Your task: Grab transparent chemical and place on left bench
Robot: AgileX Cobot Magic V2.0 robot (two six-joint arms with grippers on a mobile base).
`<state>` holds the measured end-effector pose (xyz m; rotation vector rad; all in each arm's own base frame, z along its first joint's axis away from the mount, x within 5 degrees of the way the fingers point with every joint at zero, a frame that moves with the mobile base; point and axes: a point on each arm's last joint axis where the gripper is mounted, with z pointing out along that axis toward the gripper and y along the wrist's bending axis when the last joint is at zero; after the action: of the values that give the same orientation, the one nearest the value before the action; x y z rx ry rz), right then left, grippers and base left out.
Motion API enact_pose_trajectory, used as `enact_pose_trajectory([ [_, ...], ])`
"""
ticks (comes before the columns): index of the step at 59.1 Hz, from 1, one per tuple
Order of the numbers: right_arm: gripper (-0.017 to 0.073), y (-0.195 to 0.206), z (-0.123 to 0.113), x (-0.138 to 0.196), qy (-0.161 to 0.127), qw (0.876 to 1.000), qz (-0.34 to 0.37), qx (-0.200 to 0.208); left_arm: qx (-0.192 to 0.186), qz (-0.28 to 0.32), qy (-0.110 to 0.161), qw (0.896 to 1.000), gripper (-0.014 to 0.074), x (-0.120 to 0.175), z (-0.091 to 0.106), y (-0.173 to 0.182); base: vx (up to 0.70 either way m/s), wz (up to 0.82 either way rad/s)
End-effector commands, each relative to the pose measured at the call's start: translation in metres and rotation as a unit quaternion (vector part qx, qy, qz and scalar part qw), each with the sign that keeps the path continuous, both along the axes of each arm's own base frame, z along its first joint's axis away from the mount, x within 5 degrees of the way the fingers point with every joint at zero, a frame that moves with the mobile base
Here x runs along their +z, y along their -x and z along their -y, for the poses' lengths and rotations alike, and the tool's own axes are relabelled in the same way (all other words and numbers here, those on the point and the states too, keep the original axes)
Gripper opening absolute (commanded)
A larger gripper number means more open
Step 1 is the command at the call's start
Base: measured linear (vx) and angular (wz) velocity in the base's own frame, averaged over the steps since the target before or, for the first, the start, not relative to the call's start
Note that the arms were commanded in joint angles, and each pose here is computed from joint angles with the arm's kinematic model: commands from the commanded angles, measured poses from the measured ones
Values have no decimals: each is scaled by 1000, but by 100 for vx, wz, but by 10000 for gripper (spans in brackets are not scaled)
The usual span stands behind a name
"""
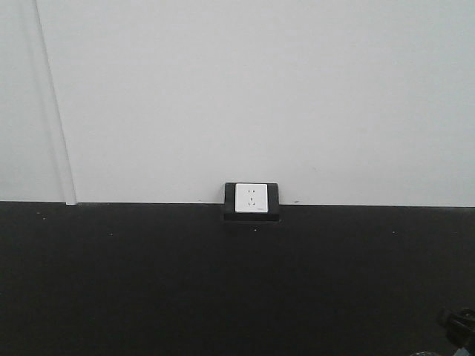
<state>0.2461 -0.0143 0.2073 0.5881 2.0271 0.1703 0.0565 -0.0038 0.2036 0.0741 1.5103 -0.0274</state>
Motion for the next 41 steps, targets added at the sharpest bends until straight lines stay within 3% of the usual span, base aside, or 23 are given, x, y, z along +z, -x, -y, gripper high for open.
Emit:
enact_pose_trajectory([
  [1,529,-11,4,14,11,999,38,-8,0,40,7,999,-3,3,0,1,0,0],
  [11,518,-13,3,5,4,1000,17,-7,0,40,7,999,-3,3,0,1,0,0],
  [17,465,-13,3,5,3,1000,15,-7,0,40,7,999,-3,3,0,1,0,0],
  [36,6,-12,2,3,-2,1000,4,-4,0,40,7,999,-3,3,0,1,0,0],
  [41,-12,-13,2,4,0,1000,8,-5,0,40,7,999,-3,3,0,1,0,0],
])
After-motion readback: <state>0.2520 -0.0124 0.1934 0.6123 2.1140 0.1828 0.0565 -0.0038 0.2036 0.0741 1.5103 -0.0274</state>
